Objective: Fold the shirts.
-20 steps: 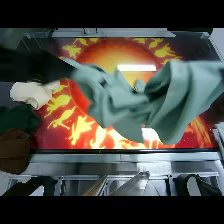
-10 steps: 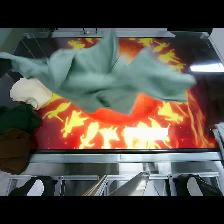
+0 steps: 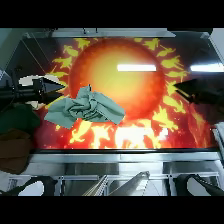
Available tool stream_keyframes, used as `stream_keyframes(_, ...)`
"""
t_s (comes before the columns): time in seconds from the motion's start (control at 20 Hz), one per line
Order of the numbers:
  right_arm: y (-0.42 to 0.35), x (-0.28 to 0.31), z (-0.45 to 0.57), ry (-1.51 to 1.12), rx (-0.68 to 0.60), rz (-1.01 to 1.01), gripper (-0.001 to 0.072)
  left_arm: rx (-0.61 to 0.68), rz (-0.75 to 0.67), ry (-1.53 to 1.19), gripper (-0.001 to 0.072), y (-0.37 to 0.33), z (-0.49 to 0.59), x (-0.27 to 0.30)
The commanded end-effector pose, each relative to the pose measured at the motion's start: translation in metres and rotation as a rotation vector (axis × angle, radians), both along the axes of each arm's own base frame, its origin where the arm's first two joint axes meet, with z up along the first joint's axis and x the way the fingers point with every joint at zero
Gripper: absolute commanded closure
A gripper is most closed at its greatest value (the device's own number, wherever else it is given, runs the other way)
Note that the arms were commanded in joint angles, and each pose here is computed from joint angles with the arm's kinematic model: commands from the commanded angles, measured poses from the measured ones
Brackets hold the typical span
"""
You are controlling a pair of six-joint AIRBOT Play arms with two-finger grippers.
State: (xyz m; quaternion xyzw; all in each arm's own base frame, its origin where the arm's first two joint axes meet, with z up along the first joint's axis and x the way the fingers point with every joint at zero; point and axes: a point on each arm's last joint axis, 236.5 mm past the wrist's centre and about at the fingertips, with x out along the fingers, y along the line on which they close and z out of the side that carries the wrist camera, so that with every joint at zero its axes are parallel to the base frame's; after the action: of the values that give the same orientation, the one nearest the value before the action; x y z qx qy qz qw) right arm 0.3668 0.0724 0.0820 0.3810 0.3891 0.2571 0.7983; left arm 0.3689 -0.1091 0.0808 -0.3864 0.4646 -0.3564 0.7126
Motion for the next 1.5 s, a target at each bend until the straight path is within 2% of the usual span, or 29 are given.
stream_keyframes(0.0, 0.039, -0.015, -0.073, 0.148, -0.059, 0.110, 0.0209, 0.085, -0.049, 0.124, -0.0005, 0.020, -0.047, -0.017)
stream_keyframes(0.05, 0.057, -0.019, -0.093, 0.190, -0.068, 0.138, 0.0192, 0.138, -0.033, 0.155, -0.0006, 0.028, -0.062, -0.017)
stream_keyframes(0.15, 0.100, -0.025, -0.128, 0.281, -0.052, 0.193, 0.0078, 0.223, -0.020, 0.203, -0.0005, 0.040, -0.086, -0.019)
stream_keyframes(0.4, 0.191, -0.044, -0.185, 0.460, 0.109, 0.227, 0.0078, 0.301, -0.031, 0.259, -0.0004, 0.038, -0.132, -0.012)
stream_keyframes(0.45, 0.204, -0.043, -0.185, 0.462, 0.156, 0.231, 0.0158, 0.300, -0.037, 0.272, -0.0004, 0.037, -0.140, -0.011)
stream_keyframes(0.5, 0.213, -0.040, -0.182, 0.453, 0.187, 0.232, 0.0177, 0.295, -0.051, 0.282, -0.0005, 0.035, -0.144, -0.008)
stream_keyframes(0.8, 0.242, -0.023, -0.182, 0.467, 0.213, 0.246, 0.0202, 0.279, -0.104, 0.266, -0.0004, 0.034, -0.142, 0.018)
stream_keyframes(0.9, 0.251, -0.019, -0.177, 0.451, 0.216, 0.262, 0.0418, 0.287, -0.098, 0.243, 0.0014, 0.037, -0.139, 0.030)
stream_keyframes(0.95, 0.253, -0.016, -0.173, 0.438, 0.220, 0.266, 0.0553, 0.289, -0.101, 0.235, 0.0016, 0.036, -0.138, 0.034)
stream_keyframes(1.0, 0.255, -0.011, -0.168, 0.418, 0.222, 0.271, 0.0630, 0.291, -0.107, 0.229, 0.0111, 0.035, -0.138, 0.036)
stream_keyframes(1.05, 0.257, -0.007, -0.164, 0.400, 0.224, 0.276, 0.0637, 0.292, -0.116, 0.225, 0.0462, 0.032, -0.137, 0.037)
stream_keyframes(1.1, 0.258, -0.003, -0.158, 0.384, 0.227, 0.278, 0.0692, 0.293, -0.126, 0.219, 0.0695, 0.029, -0.136, 0.037)
stream_keyframes(1.25, 0.258, 0.004, -0.135, 0.321, 0.227, 0.292, 0.0693, 0.280, -0.186, 0.225, 0.0688, 0.009, -0.133, 0.028)
stream_keyframes(1.45, 0.243, 0.001, -0.092, 0.190, 0.143, 0.349, 0.0693, 0.258, -0.282, 0.234, 0.0689, -0.013, -0.121, 0.010)
